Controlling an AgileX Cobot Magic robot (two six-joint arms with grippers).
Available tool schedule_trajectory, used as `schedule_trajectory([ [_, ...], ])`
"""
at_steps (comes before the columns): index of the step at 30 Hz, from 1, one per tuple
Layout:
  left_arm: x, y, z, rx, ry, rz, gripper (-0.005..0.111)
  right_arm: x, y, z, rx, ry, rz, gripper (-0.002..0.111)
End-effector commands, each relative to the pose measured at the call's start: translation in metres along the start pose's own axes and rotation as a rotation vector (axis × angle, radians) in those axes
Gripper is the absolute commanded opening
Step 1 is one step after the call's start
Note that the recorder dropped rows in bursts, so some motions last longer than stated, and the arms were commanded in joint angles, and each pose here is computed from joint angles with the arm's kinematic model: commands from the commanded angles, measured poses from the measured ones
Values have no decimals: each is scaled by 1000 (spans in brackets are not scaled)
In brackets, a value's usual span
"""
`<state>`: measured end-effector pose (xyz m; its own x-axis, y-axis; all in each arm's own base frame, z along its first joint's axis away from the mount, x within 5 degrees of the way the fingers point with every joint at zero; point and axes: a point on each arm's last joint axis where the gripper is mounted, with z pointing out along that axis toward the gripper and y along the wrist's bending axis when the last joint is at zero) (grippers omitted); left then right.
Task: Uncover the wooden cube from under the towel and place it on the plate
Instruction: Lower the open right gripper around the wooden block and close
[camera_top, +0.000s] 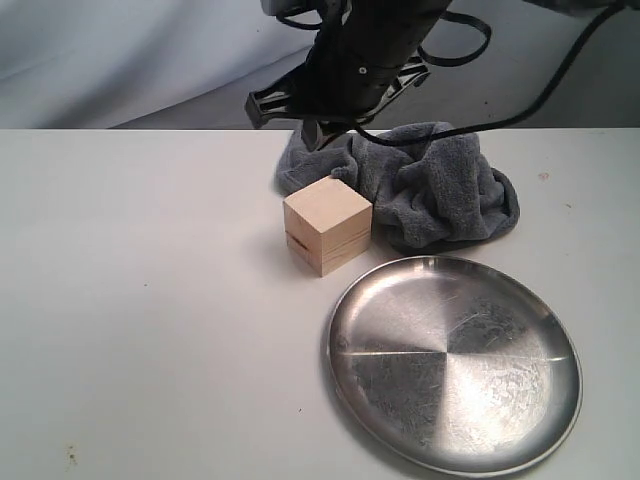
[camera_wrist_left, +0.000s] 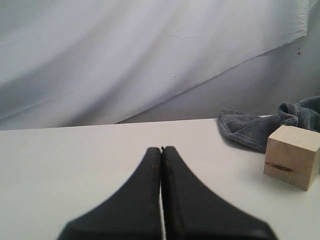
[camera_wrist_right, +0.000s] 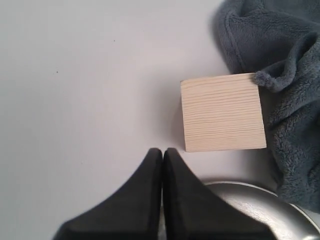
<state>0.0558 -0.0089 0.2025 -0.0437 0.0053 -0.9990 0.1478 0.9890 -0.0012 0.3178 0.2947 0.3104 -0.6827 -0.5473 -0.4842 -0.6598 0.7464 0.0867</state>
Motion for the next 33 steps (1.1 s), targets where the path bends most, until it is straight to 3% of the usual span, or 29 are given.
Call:
schedule_trajectory([
  [1,1,0,0,5,0,-4,0,3,1,7,-7,43,-80,0],
  [3,1,0,0,5,0,-4,0,3,0,9,-3,46,-116,5],
  [5,1,0,0,5,0,-4,0,1,0,9,-3,31,-154,17],
  [8,1,0,0,5,0,-4,0,2,0,9,-7,35,-162,43],
  [11,1,0,0,5,0,-4,0,2,0,9,-7,37,-148,78],
  [13,1,0,0,5,0,-4,0,2,0,9,-4,38,-143,87],
  [19,1,0,0,5,0,-4,0,2,-6,16,43,49,-145,87],
  [26,1,0,0,5,0,-4,0,11,-16,69,86,150,-106,91],
  [33,1,0,0,5,0,-4,0,13,-22,108,103,128,-118,93],
])
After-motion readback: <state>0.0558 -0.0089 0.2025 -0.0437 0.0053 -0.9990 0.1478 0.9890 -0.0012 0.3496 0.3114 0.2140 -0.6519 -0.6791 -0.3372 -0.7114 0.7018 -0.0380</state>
